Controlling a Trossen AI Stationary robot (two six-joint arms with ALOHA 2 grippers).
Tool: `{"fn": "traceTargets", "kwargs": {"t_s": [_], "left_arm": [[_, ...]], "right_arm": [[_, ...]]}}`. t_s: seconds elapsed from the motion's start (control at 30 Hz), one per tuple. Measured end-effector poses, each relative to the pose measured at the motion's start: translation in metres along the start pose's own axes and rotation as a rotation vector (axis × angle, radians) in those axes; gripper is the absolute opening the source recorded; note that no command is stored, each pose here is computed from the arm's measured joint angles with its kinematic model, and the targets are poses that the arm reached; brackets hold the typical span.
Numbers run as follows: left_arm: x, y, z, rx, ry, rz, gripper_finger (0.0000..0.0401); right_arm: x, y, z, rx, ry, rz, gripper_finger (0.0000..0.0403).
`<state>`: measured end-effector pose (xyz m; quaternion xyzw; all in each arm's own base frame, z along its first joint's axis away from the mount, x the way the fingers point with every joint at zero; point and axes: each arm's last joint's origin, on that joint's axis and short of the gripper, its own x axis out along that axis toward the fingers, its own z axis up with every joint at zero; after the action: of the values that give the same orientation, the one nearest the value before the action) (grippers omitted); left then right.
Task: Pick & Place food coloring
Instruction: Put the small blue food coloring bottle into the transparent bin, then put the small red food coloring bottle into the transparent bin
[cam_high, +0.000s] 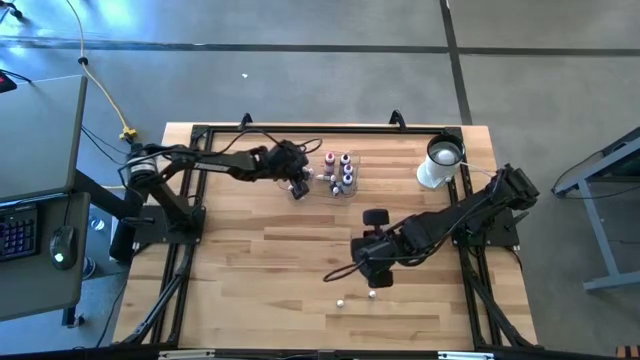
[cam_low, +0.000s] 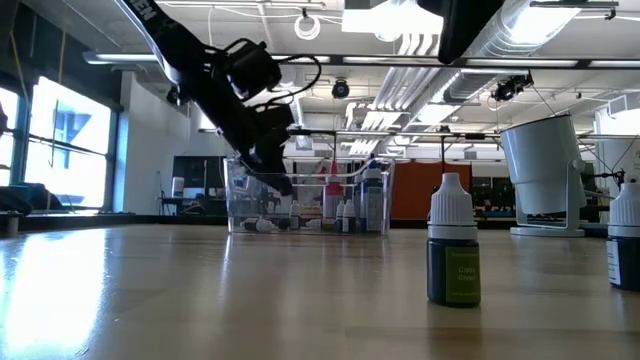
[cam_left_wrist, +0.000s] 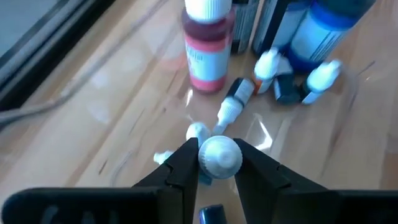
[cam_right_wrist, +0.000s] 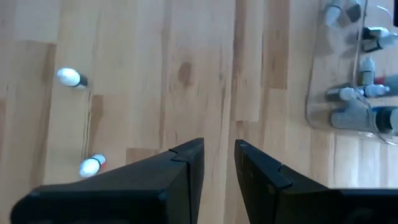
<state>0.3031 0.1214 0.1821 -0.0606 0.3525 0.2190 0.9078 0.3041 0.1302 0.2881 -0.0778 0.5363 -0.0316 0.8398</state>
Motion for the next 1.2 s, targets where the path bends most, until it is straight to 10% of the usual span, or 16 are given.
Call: {"fn": "traceTargets", "kwargs": {"t_s": [0.5, 1.2], "left_arm": [[0.0, -0.001, 0.008, -0.038, -0.022, -0.03, 0.0137], [-0.001, -0.001, 0.01, -0.037, -0.022, -0.04, 0.0138]], "right_arm": [[0.065, 0.033, 0.005, -0.272, 0.174, 0.389, 0.0083], [0.113, 0.08, -0.018, -0.337, 0.364, 0.474, 0.0083]]}}
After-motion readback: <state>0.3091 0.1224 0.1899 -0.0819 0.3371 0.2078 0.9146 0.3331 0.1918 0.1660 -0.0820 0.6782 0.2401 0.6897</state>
